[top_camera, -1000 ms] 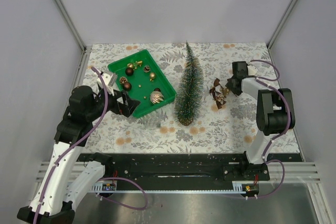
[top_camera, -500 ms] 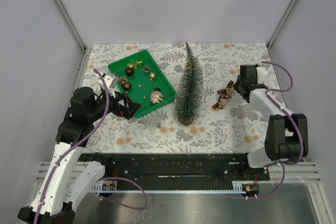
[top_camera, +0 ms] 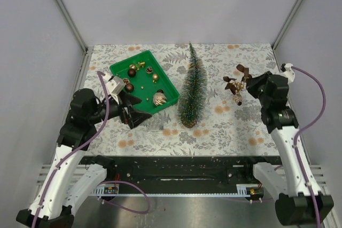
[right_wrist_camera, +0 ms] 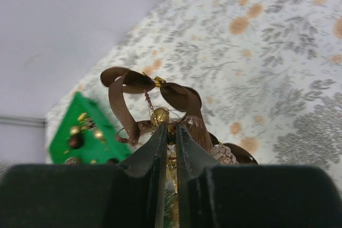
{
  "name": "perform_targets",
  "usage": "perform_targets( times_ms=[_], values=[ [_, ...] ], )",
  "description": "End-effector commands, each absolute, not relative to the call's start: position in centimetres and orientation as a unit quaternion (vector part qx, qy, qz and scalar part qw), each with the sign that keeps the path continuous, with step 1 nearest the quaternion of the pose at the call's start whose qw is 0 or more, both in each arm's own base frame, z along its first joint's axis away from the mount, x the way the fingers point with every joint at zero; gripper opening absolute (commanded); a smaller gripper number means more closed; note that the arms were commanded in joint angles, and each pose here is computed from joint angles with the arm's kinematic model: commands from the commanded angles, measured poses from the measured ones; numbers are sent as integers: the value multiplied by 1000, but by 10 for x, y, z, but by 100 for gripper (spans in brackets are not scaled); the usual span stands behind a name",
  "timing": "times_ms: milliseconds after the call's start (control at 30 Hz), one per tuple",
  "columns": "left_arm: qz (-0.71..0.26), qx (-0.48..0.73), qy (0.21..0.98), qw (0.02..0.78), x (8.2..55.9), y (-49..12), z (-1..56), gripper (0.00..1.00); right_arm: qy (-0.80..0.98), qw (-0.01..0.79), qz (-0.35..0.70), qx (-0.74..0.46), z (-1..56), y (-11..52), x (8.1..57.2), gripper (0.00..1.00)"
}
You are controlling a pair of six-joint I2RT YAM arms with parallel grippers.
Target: Decorate the small christmas tree
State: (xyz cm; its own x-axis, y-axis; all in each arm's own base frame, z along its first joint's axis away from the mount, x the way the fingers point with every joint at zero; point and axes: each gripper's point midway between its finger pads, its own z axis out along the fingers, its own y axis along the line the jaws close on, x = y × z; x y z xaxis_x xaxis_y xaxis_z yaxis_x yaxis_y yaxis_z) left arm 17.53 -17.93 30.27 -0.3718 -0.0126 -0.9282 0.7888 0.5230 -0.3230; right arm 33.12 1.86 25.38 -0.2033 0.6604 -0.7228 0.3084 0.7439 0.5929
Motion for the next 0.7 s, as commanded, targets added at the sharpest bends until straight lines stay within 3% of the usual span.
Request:
perform_targets(
  times_ms=[0,233,667],
  values=[
    [-481,346,634,498,145,-212,337,99,726,579,261,264,328,47,293,0],
    [-493,418,583,492,123,-256,356,99,682,610,374,150,409,89,231,0],
    [-481,426,522,561,162,-305,417,99,605,621,498,32,489,128,172,0]
  ],
)
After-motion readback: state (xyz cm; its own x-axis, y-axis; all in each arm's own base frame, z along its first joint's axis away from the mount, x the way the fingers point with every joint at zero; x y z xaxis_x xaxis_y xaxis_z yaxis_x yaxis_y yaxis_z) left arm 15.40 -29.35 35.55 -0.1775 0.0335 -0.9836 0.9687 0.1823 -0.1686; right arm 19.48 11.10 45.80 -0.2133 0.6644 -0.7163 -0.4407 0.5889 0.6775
